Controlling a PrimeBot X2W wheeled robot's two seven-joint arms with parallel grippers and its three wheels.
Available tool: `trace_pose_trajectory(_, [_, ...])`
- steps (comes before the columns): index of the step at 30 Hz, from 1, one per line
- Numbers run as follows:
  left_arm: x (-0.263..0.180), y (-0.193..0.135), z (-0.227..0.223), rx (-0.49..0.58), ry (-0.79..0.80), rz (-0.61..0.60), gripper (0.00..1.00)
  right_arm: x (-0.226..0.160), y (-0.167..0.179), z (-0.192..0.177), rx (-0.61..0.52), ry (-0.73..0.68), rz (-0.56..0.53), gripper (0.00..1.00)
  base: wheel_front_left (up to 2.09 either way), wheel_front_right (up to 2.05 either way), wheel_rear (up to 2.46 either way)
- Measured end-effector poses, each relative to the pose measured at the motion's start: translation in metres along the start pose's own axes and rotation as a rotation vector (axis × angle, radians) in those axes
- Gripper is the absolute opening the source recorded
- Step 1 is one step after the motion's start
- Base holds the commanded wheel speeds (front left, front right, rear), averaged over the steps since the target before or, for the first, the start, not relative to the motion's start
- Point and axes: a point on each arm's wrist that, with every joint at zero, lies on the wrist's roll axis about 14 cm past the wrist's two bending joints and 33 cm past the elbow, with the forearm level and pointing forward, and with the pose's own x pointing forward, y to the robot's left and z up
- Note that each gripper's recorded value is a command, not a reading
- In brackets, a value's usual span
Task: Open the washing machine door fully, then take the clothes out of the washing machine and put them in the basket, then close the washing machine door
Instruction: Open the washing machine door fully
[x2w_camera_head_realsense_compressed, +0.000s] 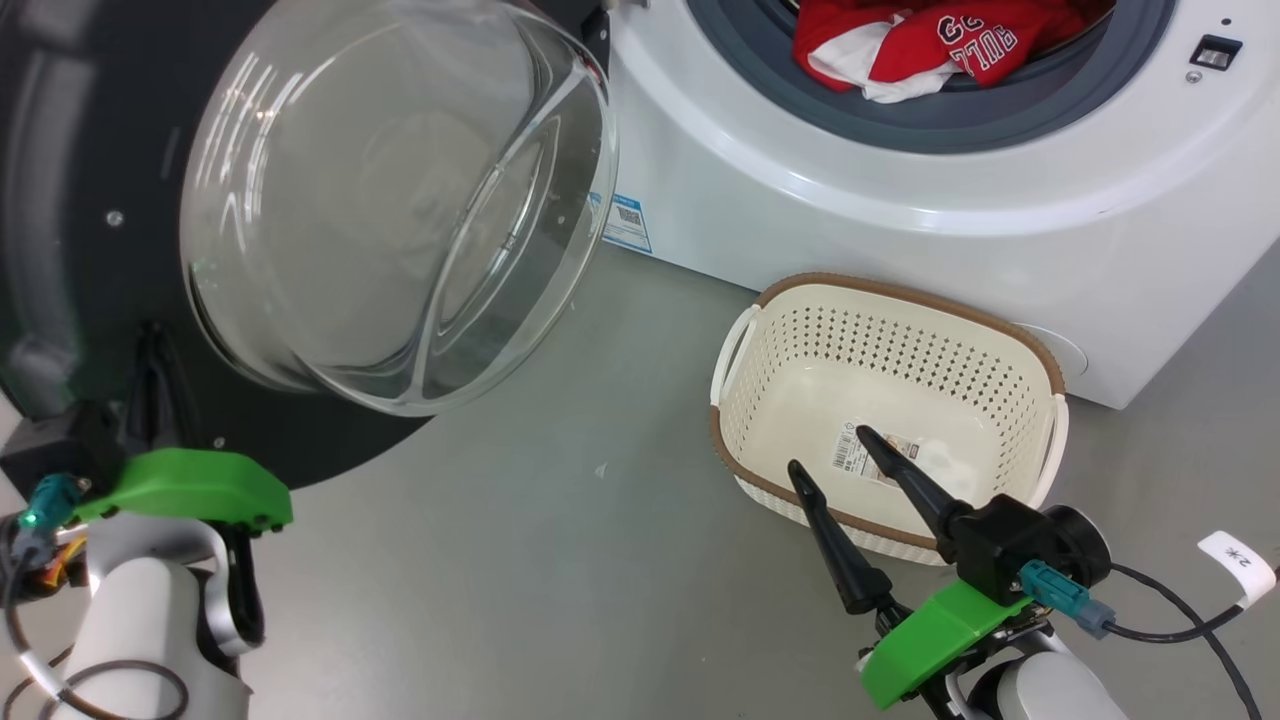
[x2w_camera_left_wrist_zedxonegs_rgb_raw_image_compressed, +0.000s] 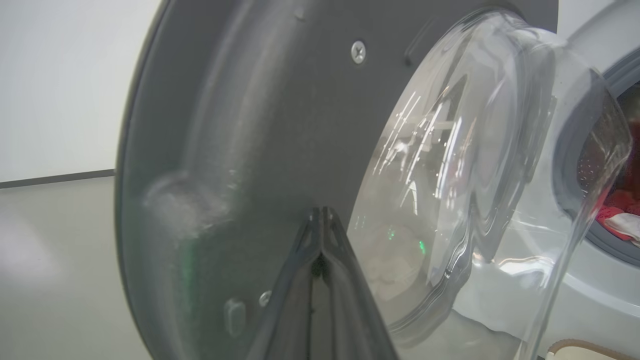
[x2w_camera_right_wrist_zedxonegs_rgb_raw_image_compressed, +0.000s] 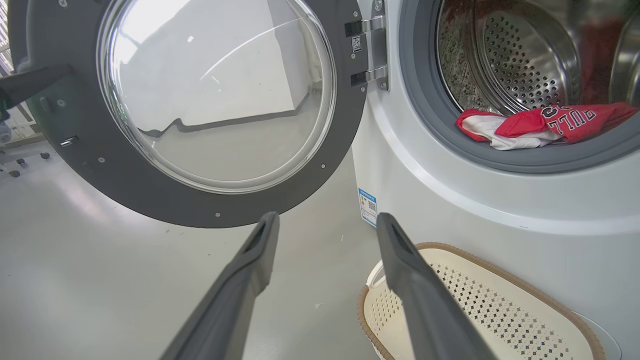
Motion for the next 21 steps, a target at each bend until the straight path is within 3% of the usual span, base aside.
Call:
trace_pose_trajectory(8, [0.007, 0.007, -0.001, 0.040, 0.005, 0.025, 0.00, 0.001, 0.000, 0.000, -0.003, 0.003, 0.002, 1.00, 0.00, 0.00, 0.00])
trace_pose_trajectory(21, [0.019, 0.017, -0.008, -0.005, 0.032, 0.071, 0.00, -0.001, -0.002, -0.005, -0.003, 0.028, 0.002, 1.00, 0.00, 0.00, 0.00])
